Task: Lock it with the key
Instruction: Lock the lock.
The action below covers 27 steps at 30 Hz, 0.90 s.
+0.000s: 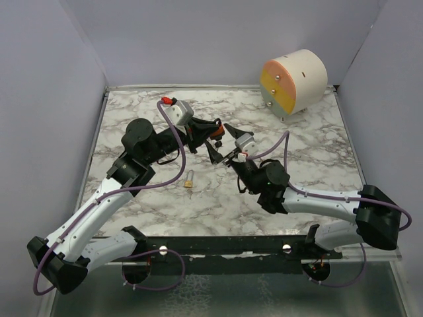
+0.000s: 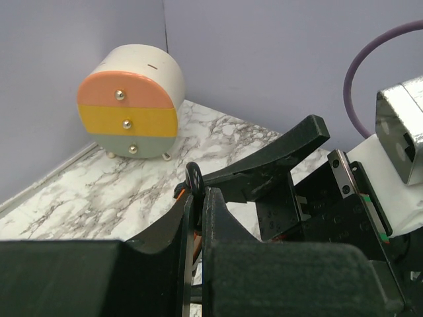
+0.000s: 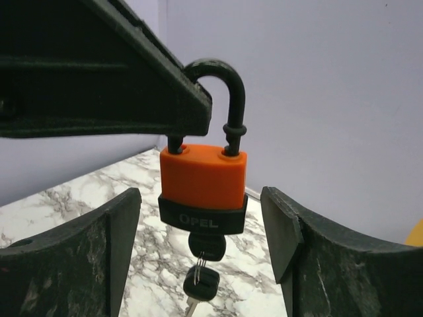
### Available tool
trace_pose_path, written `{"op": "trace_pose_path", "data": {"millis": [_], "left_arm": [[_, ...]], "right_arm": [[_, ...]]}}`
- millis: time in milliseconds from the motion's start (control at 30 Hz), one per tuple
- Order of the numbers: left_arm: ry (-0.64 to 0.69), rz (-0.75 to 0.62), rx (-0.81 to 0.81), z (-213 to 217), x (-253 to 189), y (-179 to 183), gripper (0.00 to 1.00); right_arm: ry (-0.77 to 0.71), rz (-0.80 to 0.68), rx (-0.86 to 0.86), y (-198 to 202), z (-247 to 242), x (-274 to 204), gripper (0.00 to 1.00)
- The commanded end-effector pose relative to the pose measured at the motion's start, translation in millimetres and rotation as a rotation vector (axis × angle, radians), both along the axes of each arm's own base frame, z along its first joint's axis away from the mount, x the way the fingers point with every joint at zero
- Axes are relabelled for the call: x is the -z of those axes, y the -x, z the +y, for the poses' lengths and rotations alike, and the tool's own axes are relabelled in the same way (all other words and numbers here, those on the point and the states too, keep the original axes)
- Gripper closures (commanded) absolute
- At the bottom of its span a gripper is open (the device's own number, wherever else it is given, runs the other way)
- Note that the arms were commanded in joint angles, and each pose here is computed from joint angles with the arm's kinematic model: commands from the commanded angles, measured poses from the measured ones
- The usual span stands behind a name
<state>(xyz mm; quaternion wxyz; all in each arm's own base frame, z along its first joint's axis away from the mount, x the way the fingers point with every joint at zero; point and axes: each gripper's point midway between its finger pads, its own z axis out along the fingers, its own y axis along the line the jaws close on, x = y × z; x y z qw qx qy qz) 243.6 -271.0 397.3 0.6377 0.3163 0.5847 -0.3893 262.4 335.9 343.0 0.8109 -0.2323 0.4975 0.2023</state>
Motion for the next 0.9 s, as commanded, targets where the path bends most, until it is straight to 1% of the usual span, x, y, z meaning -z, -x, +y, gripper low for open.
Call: {"op": "trace_pose_path", "data": {"millis": [0,167,233,333,467,567,700,733,800,867], "left_arm": [[0.055,-0.072,0.021,-1,-23,6,1.0],[0.053,-0.075,0.013,0,-24,4,1.0],[0.054,-0.077,0.013,0,-24,5,1.0],[0.054,-0.078,0.012,1,-25,5,1.0],[0.056,-0.082,0.014,1,-26,6,1.0],[0.057,-0.081,0.016,1,-26,6,1.0],[0.06,-0.082,0.016,1,-26,6,1.0],[0.06,-0.081,0.016,1,-26,7,1.0],[0.062,-0.085,0.014,2,-27,7,1.0],[0.062,-0.083,0.013,2,-26,7,1.0]], "right_arm": [[-0.092,-0.069,0.002,2,-2,-34,0.3],[-0.085,-0.063,0.0,1,1,-33,0.39],[-0.075,-0.055,0.005,0,2,-31,0.4],[-0.06,-0.034,0.011,-3,4,-25,0.38],[-0.045,-0.017,0.007,-4,7,-20,0.3],[-0.054,-0.019,0.01,-4,6,-20,0.3],[-0.07,-0.026,0.02,-5,4,-25,0.38],[-0.073,-0.026,0.024,-6,4,-25,0.42],[-0.075,-0.026,0.028,-6,3,-24,0.53],[-0.08,-0.026,0.031,-6,1,-24,0.68]]}}
